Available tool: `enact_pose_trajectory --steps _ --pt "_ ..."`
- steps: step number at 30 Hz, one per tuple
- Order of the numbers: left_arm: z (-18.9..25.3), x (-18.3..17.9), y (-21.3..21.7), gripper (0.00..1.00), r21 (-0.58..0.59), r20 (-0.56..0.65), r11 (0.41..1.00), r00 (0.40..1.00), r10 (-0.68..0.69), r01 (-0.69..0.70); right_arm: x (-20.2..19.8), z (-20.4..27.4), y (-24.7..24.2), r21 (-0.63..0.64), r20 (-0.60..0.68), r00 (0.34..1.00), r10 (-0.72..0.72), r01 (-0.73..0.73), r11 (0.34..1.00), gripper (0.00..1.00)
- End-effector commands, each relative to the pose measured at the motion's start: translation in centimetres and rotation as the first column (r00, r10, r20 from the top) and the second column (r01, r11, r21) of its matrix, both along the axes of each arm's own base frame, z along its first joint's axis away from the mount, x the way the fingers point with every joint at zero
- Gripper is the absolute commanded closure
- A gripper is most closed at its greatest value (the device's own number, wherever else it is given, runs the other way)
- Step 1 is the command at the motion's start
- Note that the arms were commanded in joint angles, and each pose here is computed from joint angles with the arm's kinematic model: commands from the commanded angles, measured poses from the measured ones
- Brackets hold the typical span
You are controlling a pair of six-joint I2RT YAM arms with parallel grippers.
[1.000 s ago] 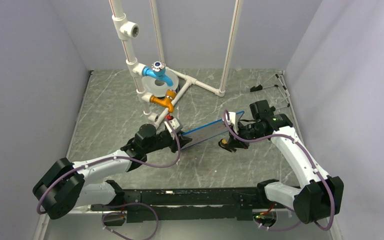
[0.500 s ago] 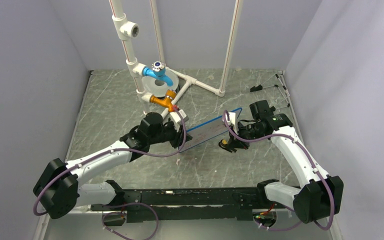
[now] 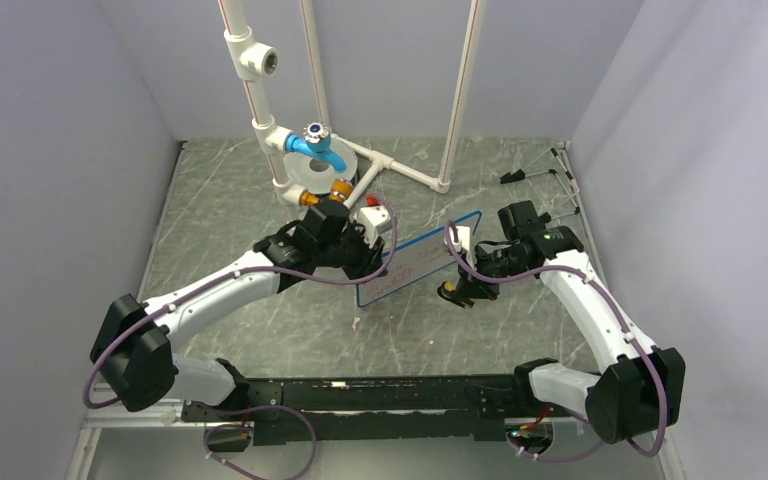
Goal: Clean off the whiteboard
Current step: Adjust the whiteboard at the center of the board.
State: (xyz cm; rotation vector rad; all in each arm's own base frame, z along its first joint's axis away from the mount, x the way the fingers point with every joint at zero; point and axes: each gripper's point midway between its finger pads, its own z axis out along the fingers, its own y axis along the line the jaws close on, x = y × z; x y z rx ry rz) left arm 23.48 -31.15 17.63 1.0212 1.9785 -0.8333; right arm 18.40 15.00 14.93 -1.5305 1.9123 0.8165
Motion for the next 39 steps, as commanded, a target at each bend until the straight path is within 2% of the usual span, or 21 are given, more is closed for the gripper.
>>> enact_pose_trajectory --steps 1,9,25,26,29,34,39 --pt "1.5 -0.5 -0.7 0.73 0.036 -0.015 0.999 0.999 -0.035 0.035 -0.1 0.9 0.6 0.048 0.017 0.999 0.037 -0.038 0.998 1.0" --pt "1.8 -0.2 -1.9 0.74 0.136 -0.037 0.986 0.995 -0.093 0.097 -0.2 0.9 0.7 0.053 0.01 0.999 0.044 -0.044 0.998 1.0" --pt "1.2 1.2 -4.6 0.78 0.294 -0.082 0.947 0.99 -0.113 0.132 -0.5 1.0 0.8 0.061 0.005 0.998 0.055 -0.055 0.997 1.0" --pt "1.2 1.3 -4.8 0.81 0.292 -0.085 0.946 0.989 -0.119 0.139 -0.5 1.1 0.8 0.062 0.005 0.998 0.055 -0.056 0.996 1.0" --pt "1.6 1.2 -5.8 1.0 0.253 -0.095 0.954 0.986 -0.138 0.158 -0.4 1.3 0.8 0.065 0.016 0.998 0.053 -0.054 0.996 1.0" --pt "3.4 0.8 -8.4 1.0 0.091 -0.125 0.982 0.98 -0.153 0.164 1.3 2.8 0.6 0.067 0.103 0.994 -0.021 0.014 0.998 1.0" --pt "5.1 3.4 -9.7 1.0 -0.027 -0.114 0.999 0.993 -0.032 0.029 4.1 4.3 -0.6 0.085 0.188 0.965 -0.182 0.169 0.982 1.0"
